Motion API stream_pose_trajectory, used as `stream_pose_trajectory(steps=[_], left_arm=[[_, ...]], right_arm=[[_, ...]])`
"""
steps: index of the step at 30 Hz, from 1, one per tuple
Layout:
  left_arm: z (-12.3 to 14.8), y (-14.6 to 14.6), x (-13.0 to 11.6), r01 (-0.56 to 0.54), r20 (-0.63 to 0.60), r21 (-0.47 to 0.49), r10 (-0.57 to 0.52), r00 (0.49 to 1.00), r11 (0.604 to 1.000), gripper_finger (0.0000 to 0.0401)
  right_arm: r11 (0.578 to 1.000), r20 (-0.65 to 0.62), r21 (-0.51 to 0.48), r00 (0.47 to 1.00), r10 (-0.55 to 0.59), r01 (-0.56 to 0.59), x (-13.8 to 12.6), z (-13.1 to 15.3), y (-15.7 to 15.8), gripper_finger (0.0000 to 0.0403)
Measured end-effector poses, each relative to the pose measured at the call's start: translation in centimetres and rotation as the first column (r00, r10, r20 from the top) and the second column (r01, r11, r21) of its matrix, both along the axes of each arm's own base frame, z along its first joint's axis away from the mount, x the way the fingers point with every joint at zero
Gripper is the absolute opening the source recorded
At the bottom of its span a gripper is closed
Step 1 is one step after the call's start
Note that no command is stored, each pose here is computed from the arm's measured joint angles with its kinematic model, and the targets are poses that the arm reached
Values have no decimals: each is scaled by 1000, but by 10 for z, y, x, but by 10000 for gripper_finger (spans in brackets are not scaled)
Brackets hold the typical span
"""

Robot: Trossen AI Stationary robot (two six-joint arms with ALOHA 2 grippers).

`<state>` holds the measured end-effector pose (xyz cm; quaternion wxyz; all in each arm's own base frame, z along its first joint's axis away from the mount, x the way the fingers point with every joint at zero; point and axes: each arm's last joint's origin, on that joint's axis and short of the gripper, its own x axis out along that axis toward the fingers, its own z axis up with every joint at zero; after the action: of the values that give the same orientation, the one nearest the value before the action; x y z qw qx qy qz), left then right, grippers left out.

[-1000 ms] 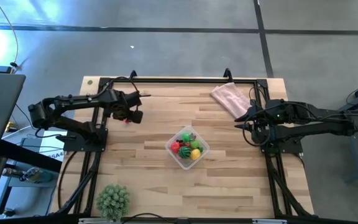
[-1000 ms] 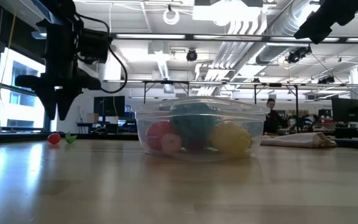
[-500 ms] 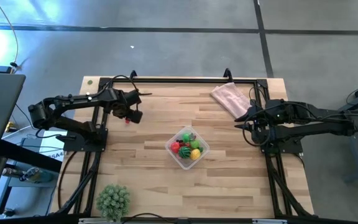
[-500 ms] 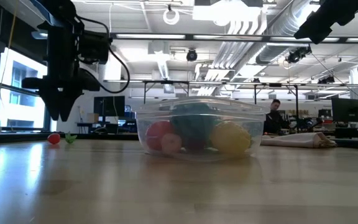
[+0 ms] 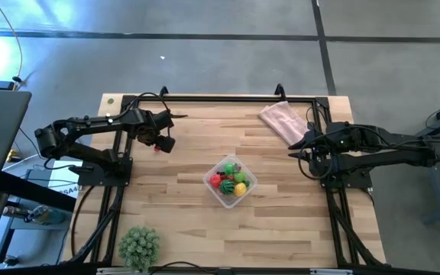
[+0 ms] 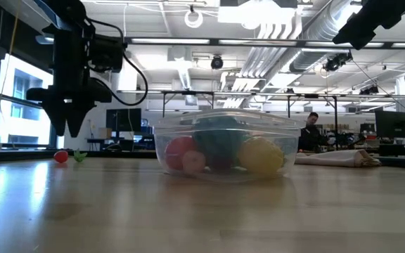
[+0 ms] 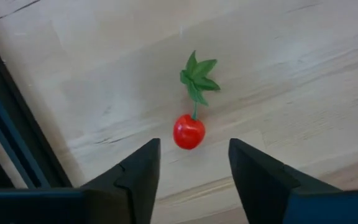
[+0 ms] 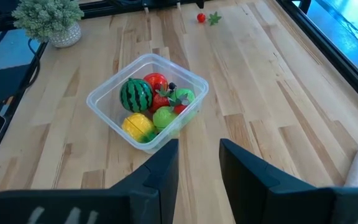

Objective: Pick and placing Produce into tupperware
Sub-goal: Put the red cherry into the transparent container

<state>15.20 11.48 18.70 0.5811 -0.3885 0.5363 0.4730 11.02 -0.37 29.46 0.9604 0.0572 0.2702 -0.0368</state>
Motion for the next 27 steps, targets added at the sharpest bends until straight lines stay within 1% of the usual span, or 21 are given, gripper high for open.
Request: stream_pose_trajectory(steps=[6, 12, 19, 22, 27], left_arm=[[0, -1, -2, 24, -24, -1, -24, 999, 1000, 222], [-5, -1, -3, 54, -27, -1, -54, 998, 999, 244], [-28, -9, -12, 48, -37, -41, -50, 998, 998, 237], [-32, -9, -12, 54, -23, -33, -55, 998, 998, 231], [-38, -8, -10, 98, 12, -6, -98, 995, 995, 224]], right_arm=[[1000, 0, 0, 1000, 0, 0, 0, 0, 0, 105], [1000, 0, -1, 1000, 0, 0, 0, 0, 0, 105], [1000, 0, 0, 1000, 0, 0, 0, 0, 0, 105], [1000, 0, -1, 1000, 1, -1, 0, 0, 0, 105], [1000, 0, -1, 1000, 1, -1, 0, 0, 0, 105]])
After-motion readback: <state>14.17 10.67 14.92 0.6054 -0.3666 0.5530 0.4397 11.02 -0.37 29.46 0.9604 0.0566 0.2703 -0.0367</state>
